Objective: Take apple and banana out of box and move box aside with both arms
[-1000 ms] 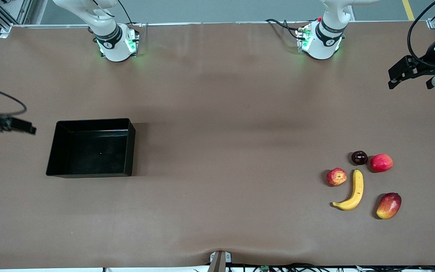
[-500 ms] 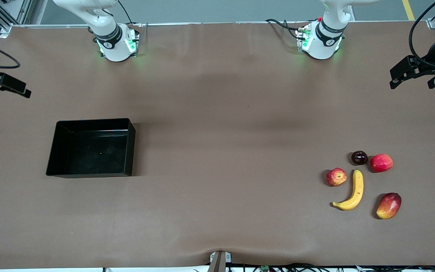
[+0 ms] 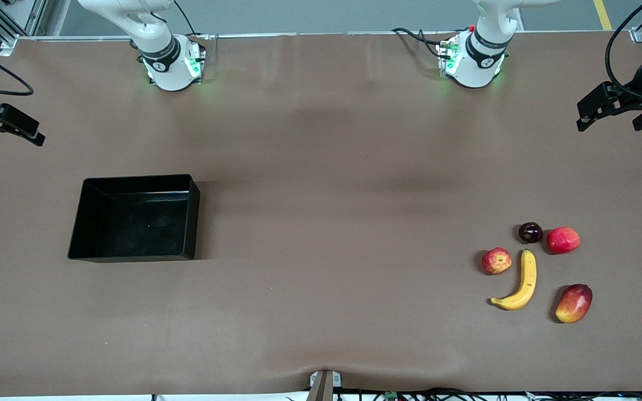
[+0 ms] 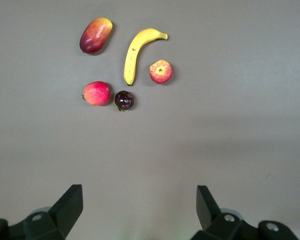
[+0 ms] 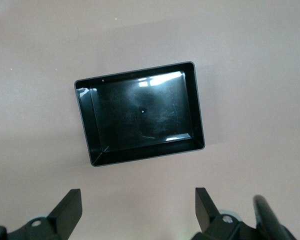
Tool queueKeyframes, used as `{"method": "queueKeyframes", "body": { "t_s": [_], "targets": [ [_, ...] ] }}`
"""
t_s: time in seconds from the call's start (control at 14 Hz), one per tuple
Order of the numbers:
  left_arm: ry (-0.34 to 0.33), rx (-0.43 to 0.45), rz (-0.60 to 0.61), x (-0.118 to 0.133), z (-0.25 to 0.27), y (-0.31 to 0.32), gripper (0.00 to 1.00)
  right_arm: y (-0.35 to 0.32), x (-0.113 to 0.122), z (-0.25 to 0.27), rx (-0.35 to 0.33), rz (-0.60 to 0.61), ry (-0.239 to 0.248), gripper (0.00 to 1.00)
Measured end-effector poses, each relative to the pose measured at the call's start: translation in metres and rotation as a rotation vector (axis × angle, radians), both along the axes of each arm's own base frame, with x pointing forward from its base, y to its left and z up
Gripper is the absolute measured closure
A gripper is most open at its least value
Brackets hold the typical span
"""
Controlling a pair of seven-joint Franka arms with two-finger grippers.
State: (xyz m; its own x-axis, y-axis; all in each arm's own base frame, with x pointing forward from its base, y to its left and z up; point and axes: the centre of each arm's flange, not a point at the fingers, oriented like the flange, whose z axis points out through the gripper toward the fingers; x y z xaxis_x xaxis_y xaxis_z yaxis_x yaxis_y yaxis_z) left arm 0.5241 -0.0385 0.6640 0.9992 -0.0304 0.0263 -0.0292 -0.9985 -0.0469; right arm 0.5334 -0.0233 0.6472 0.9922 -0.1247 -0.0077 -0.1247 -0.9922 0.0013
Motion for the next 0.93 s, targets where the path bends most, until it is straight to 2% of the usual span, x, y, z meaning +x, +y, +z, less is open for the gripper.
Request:
{"method": "queueKeyframes", "body": {
  "t_s": [0.93],
  "targets": [
    [0.002,0.000,0.000,-0.0002,-0.0002,0.0000,0.00,-0.0052,0.0018,-0.0046,0.000,-0.005,0.009,0.00]
  ]
}}
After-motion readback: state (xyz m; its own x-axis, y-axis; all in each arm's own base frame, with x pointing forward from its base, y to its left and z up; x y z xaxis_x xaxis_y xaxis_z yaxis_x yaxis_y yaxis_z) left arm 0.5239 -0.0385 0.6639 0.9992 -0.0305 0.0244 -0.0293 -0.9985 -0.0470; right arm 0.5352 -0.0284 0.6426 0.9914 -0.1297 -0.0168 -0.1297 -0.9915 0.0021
